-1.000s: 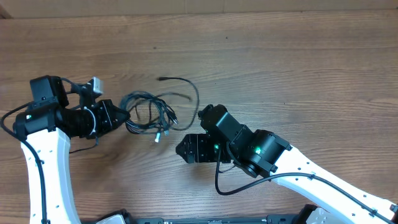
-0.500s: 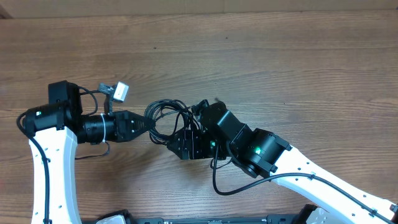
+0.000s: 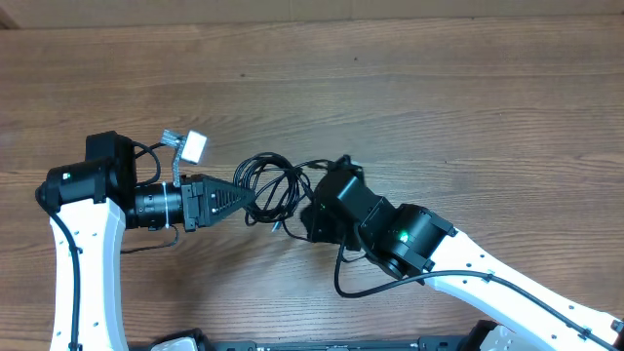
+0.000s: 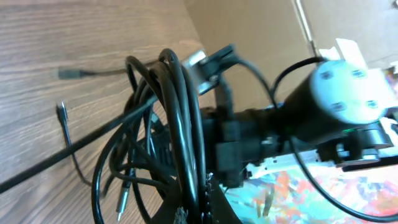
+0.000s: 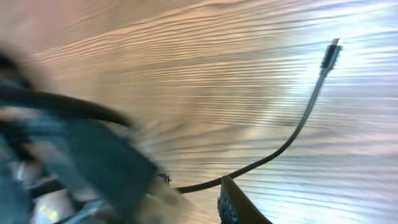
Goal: Untangle cables
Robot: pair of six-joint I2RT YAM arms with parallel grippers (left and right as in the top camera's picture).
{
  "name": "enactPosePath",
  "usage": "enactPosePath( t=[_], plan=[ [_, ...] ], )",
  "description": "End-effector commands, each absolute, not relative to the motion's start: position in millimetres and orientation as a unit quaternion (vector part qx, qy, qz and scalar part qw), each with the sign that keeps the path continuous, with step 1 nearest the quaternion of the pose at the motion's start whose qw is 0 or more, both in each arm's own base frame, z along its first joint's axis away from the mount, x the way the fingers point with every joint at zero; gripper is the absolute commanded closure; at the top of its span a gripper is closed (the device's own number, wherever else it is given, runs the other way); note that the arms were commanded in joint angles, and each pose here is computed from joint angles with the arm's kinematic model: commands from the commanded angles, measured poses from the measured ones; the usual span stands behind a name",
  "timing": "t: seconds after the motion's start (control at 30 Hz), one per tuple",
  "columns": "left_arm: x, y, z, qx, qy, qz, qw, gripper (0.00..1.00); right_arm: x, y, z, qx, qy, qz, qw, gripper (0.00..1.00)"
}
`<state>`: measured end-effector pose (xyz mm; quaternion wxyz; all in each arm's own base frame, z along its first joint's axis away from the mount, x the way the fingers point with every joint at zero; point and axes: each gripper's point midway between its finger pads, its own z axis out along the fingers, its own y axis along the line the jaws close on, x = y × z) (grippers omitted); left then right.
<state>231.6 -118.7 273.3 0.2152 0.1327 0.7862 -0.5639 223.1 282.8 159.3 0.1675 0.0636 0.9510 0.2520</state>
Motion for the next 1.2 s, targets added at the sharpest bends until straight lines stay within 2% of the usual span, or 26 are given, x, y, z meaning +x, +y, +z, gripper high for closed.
enactPosePath(
  t=[0.0,0.1,0.2,0.33,0.43,0.53,0.63,0.73,0.9,1.17],
  plan=[
    [231.1,-124.1,293.2,0.185,0.746,-0.578,0.274,0.96,234.1,266.6,156.7,0.108,0.950,0.219,0.196,0.65],
    [230.9,-121.2,280.4,0.235,0.757,-0.535,0.292,0.96,231.5,264.3,157.4,0.106,0.951,0.216,0.193,0.50],
    [232.4,-113.7,259.1,0.262,0.788,-0.482,0.279,0.96,227.0,263.6,171.5,0.103,0.948,0.232,0.193,0.42],
    [232.8,-106.3,244.0,0.273,0.812,-0.444,0.263,0.96,213.6,270.0,212.5,0.089,0.932,0.297,0.187,0.41],
    [233.8,-108.8,249.2,0.271,0.803,-0.456,0.272,0.96,200.7,279.0,269.2,0.065,0.895,0.392,0.201,0.41],
    [234.7,-112.0,256.3,0.269,0.791,-0.471,0.282,0.95,201.0,282.3,308.9,0.056,0.858,0.452,0.236,0.40],
    [234.4,-116.0,263.0,0.267,0.780,-0.487,0.289,0.96,206.6,288.2,328.7,0.060,0.835,0.484,0.255,0.41],
    [232.8,-121.7,268.5,0.270,0.768,-0.502,0.292,0.96,212.4,295.4,319.1,0.113,0.836,0.491,0.219,0.46],
    [231.4,-125.7,272.1,0.275,0.759,-0.510,0.295,0.96,228.9,316.7,266.5,0.190,0.859,0.450,0.152,0.46],
    [226.6,-132.2,279.0,0.275,0.746,-0.531,0.293,0.96,248.0,339.3,228.3,0.223,0.866,0.429,0.128,0.46]
  ],
)
